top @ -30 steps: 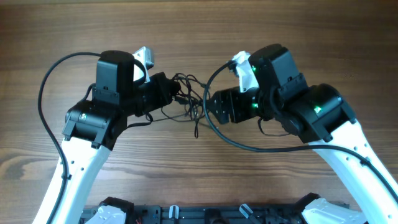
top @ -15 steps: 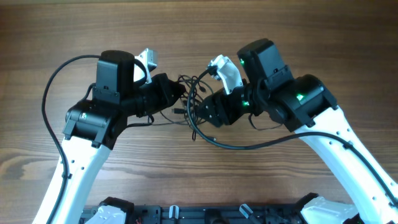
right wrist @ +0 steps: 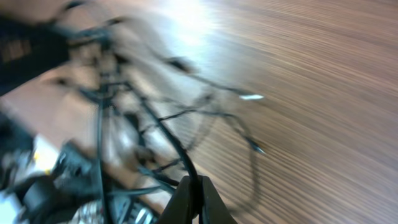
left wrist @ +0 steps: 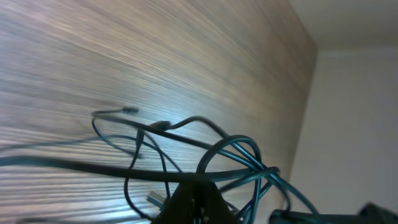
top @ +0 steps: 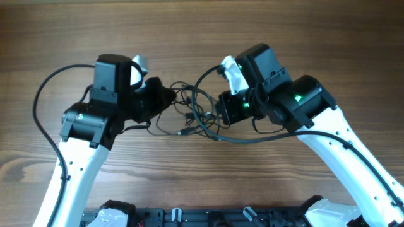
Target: Untangle cables
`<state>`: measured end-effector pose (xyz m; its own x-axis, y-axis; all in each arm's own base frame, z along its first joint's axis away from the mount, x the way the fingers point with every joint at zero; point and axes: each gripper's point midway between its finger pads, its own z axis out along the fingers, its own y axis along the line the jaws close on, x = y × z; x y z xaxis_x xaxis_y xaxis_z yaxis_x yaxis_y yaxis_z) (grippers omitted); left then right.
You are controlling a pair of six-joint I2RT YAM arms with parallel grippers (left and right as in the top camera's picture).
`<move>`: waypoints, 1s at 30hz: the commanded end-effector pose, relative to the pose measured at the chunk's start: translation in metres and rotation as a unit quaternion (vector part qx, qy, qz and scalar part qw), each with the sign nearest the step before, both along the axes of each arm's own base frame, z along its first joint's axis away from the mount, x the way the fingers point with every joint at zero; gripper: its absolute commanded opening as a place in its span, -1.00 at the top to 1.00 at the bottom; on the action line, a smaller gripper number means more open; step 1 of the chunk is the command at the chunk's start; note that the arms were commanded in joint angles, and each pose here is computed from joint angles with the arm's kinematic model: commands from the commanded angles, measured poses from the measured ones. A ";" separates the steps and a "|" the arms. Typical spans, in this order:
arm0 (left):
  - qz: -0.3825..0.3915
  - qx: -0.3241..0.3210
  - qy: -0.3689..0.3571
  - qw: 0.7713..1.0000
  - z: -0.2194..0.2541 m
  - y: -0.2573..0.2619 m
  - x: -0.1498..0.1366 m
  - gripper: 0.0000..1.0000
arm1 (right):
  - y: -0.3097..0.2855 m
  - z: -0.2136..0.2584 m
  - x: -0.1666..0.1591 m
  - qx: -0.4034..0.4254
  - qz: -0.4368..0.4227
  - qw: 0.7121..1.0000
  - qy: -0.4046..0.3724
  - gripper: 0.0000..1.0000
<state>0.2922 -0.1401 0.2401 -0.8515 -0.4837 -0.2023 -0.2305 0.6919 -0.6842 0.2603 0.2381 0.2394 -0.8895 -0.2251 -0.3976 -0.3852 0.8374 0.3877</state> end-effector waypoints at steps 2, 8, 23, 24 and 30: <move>0.086 0.045 0.023 0.995 -0.012 0.041 0.008 0.92 | -0.048 -0.011 0.028 -0.076 -0.219 0.973 -0.002 0.91; 0.157 0.098 0.068 0.980 -0.030 0.077 -0.002 0.92 | -0.078 -0.013 0.034 -0.110 -0.318 0.942 -0.015 0.91; 0.195 0.126 0.081 0.969 -0.035 0.093 -0.006 0.92 | -0.138 -0.017 0.048 -0.142 -0.387 0.911 0.003 0.80; 0.189 0.118 0.081 0.971 -0.034 0.090 -0.005 0.92 | -0.133 -0.018 0.047 -0.137 -0.367 0.920 0.006 0.78; 0.161 0.079 0.066 0.982 -0.026 0.074 0.001 0.92 | -0.059 -0.007 0.041 -0.011 -0.166 0.986 0.029 0.86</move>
<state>0.2900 -0.0564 0.2077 -0.6669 -0.7120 -0.2196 -0.5632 0.6747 -0.4771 0.3133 0.1299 0.2242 -0.8728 0.3005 -0.3845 0.2273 0.9476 0.2246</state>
